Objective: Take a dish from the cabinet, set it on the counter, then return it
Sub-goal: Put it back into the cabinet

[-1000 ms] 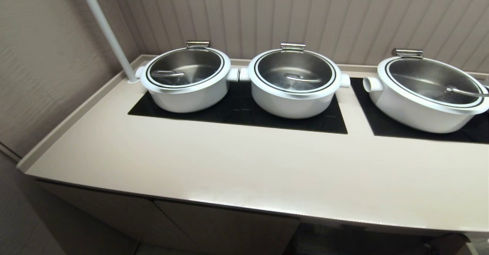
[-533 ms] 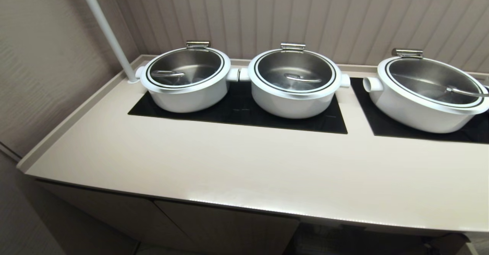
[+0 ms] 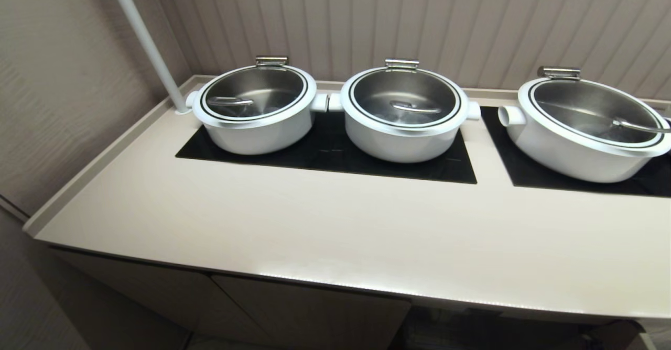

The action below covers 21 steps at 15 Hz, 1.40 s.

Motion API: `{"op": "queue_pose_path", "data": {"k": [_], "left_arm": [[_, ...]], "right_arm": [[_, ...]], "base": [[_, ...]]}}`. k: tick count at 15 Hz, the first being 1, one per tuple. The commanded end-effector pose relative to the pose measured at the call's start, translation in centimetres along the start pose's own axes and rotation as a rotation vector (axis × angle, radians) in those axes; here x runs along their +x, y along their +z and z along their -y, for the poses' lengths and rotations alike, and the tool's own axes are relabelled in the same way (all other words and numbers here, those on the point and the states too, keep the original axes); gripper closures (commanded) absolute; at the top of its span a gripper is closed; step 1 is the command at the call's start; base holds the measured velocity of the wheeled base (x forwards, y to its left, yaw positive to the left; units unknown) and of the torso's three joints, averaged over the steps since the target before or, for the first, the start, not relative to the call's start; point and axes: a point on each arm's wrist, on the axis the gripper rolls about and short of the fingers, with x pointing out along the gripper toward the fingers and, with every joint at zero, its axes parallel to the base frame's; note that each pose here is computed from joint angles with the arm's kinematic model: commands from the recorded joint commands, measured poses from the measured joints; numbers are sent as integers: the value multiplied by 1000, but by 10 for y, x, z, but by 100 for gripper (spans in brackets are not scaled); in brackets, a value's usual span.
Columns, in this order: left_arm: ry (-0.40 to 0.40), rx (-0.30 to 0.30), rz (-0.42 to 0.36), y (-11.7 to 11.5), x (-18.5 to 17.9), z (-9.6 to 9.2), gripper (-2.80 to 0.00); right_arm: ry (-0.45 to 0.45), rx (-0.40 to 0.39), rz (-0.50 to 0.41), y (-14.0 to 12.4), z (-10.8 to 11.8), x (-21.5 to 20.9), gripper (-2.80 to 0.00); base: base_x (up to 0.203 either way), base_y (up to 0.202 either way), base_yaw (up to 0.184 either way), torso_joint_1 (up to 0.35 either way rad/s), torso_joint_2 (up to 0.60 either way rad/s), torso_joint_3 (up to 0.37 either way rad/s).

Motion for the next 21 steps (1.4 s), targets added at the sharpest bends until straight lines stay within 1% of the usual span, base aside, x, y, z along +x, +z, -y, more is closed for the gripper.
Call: {"op": "queue_pose_path", "data": {"k": [1,6,8,12,21], "left_arm": [[1,-1,1,0,0,0,0],[1,-1,1,0,0,0,0],[1,-1,1,0,0,0,0],[1,-1,1,0,0,0,0],[1,-1,1,0,0,0,0]], "right_arm": [[-2,10,10,1,0,-1,0],[6,11,31,8,-3,-5,0],[-2,16,18,7,-2,-3,0],[1,21,27,8,-2,-3,0],[-6,22,12,4,0,-1,0]], "base": [[0,0,0,0,0,0],[0,0,0,0,0,0],[0,0,0,0,0,0],[0,0,0,0,0,0],[0,0,0,0,0,0]]}}
